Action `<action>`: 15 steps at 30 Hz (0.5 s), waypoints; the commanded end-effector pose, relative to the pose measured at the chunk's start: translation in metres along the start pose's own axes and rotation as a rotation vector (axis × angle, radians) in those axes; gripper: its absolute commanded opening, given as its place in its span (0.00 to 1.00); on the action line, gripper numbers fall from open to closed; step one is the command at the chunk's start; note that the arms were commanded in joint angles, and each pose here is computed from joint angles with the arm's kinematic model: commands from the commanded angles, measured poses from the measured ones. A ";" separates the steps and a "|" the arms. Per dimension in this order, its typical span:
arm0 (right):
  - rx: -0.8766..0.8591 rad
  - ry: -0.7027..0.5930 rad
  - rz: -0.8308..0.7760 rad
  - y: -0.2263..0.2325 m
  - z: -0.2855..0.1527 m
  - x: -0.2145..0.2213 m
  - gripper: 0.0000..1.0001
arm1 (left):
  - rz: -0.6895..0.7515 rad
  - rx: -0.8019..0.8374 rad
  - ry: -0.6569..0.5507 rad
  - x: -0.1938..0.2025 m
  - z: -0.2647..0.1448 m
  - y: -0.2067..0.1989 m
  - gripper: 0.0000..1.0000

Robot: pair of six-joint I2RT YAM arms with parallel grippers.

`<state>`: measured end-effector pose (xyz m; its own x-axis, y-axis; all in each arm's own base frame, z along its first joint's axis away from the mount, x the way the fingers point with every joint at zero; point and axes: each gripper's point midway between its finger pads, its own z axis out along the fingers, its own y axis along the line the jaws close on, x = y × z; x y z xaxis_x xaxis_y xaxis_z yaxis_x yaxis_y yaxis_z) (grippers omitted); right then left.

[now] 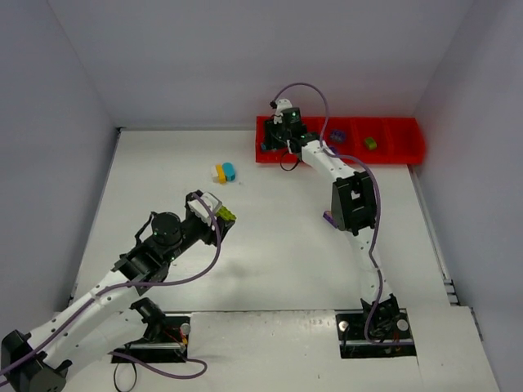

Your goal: Sort the legos into containers by color

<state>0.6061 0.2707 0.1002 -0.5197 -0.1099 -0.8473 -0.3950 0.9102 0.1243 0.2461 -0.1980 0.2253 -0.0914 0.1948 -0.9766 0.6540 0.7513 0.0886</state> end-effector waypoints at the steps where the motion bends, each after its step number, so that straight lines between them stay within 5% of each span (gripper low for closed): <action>1: 0.023 -0.204 -0.024 0.000 -0.013 -0.078 0.55 | -0.012 -0.022 -0.063 -0.022 -0.004 0.005 0.00; 5: -0.023 -0.209 -0.034 0.009 -0.029 -0.085 0.73 | -0.006 -0.023 -0.062 -0.020 -0.001 0.005 0.00; 15: -0.442 -0.130 -0.008 0.090 -0.157 -0.068 0.75 | 0.092 -0.016 -0.088 -0.028 0.028 0.008 0.00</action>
<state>0.5229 0.2780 0.1382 -0.5735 -0.1203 -0.8103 -0.5342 0.8048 0.2586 0.2588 -0.2055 0.2097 -0.0982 0.2466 -0.9641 0.6579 0.7430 0.1230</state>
